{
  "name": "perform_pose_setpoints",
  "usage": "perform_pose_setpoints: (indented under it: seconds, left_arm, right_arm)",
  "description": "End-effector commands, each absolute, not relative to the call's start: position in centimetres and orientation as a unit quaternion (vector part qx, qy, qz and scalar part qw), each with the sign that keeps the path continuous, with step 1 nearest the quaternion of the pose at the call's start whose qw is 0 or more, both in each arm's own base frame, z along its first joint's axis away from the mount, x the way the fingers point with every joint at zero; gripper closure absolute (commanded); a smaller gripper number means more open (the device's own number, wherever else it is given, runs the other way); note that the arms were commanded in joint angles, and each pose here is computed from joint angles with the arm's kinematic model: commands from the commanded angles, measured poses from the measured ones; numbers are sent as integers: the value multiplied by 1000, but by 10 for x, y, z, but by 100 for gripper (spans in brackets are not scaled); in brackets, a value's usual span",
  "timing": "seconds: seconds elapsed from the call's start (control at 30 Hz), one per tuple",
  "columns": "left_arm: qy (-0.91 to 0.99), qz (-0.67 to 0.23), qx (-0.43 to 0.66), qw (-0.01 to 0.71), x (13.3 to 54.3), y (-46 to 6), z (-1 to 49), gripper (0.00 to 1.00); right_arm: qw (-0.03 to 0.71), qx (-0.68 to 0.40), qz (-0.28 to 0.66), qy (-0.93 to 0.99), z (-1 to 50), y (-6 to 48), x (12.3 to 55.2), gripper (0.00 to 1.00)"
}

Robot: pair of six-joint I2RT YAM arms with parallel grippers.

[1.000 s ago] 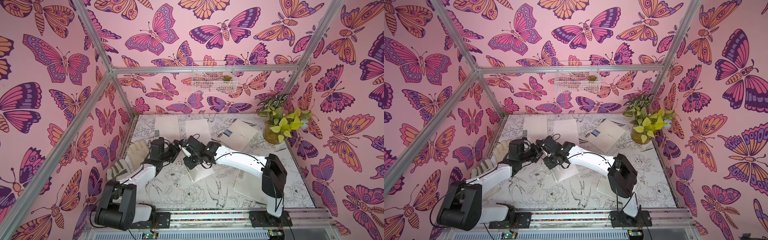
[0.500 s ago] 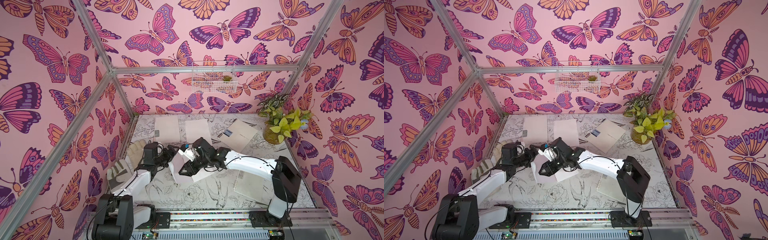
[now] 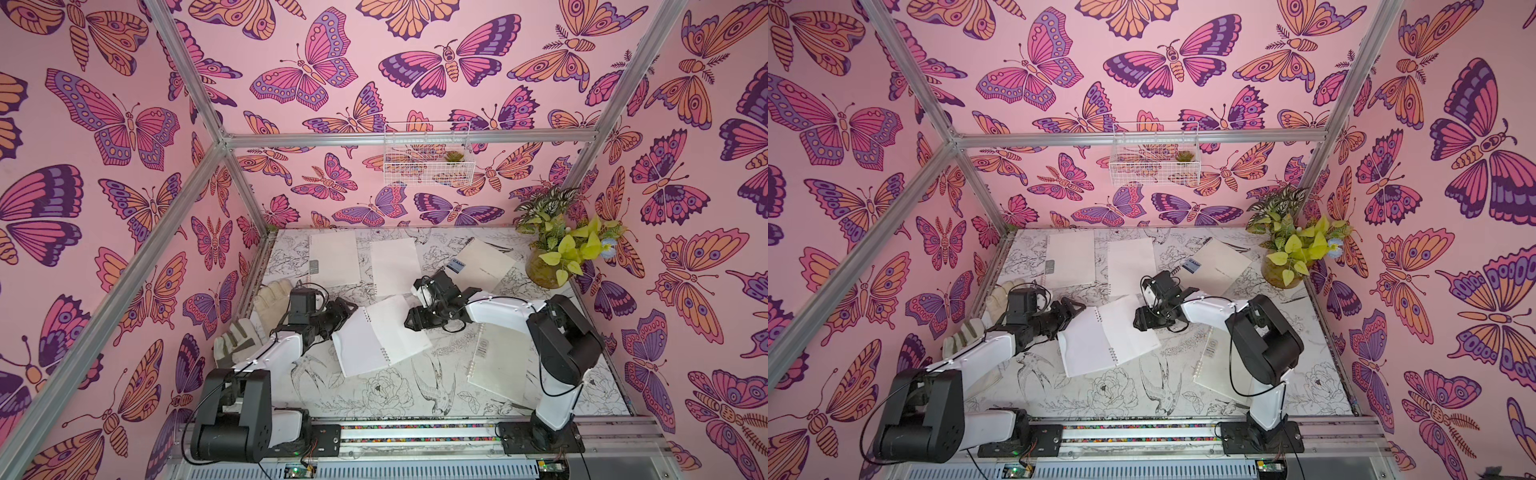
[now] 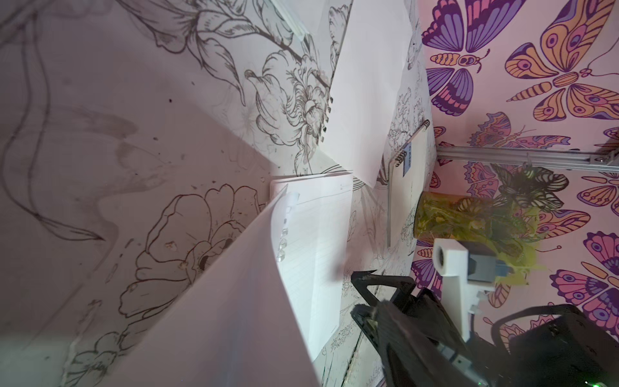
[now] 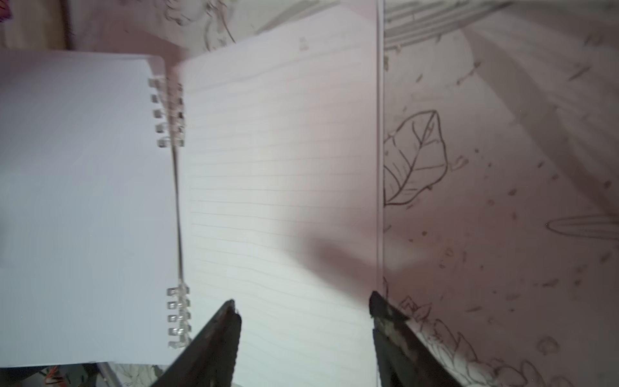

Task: Tear off pages from different notebooks
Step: Tear off the paper from the notebook.

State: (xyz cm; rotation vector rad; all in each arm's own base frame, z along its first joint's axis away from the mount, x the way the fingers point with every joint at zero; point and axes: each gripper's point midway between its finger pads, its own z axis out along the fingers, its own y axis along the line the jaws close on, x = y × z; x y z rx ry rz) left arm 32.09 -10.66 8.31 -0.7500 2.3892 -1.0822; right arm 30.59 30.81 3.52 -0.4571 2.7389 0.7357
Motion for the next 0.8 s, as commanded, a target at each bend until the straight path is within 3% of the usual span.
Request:
perform_pose_setpoints:
  seconds: [0.0, 0.47, 0.77]
  left_arm:
    - [861, -388, -257, 205, 323, -106, 85, 24]
    - [862, -389, -258, 200, 328, -105, 84, 25]
    - [862, -389, -259, 197, 328, -105, 82, 25]
  right_arm:
    - [150, -160, 236, 947, 40, 309, 318, 33]
    - [131, -169, 279, 936, 37, 328, 310, 37]
    - [130, -167, 215, 953, 21, 310, 313, 35]
